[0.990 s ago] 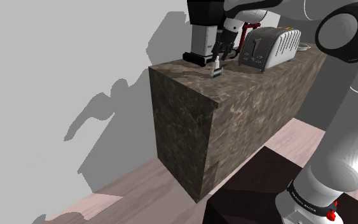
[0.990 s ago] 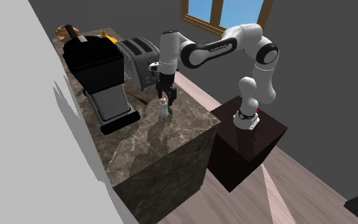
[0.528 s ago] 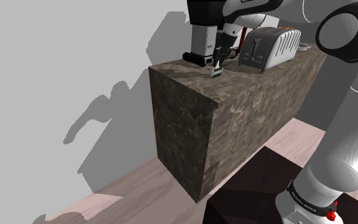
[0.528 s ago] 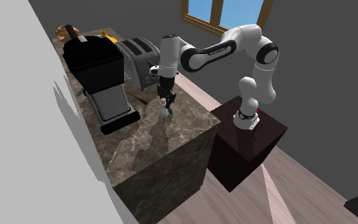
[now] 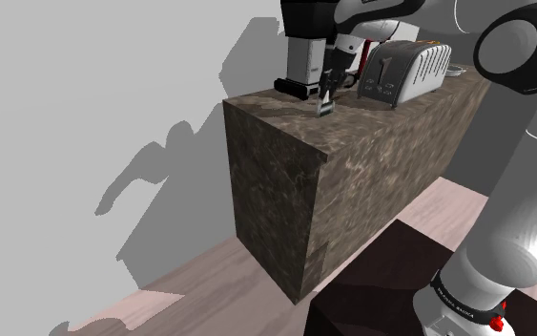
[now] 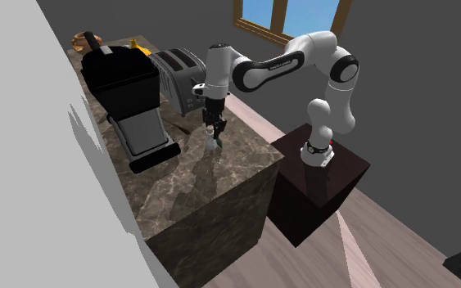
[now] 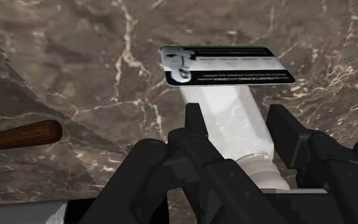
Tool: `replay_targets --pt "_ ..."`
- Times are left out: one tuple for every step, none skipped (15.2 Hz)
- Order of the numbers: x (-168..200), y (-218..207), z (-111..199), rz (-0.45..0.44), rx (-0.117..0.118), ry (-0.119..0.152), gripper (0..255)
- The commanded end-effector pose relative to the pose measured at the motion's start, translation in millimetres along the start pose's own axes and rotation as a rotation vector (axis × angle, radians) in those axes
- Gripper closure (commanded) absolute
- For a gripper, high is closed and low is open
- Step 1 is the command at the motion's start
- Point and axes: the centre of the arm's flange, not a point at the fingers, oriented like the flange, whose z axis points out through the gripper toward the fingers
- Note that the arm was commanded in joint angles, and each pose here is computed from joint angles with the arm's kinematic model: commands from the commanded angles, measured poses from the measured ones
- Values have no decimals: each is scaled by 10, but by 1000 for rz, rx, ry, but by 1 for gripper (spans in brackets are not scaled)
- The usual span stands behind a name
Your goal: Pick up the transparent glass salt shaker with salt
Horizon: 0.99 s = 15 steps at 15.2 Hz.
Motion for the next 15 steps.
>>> replay_targets --pt "23 -11 -74 0 0 0 255" --pt "35 -17 -125 0 0 0 255" --pt "48 -24 -176 0 0 0 255" --pt "61 -30 -226 0 0 0 255" --pt "74 -37 -277 0 0 0 255" --pt "86 -43 -328 0 0 0 255" --pt "99 -49 -379 0 0 0 255" --pt "112 -56 -430 0 0 0 255" --pt "125 -62 -481 0 0 0 255" --pt "137 -68 -531 0 0 0 255" --pt "150 -75 -582 0 0 0 255" --pt "163 -81 -633 0 0 0 255" --pt "176 -88 -684 0 0 0 255" --pt "189 -94 -735 0 0 0 255" --pt "190 -95 -742 0 0 0 255"
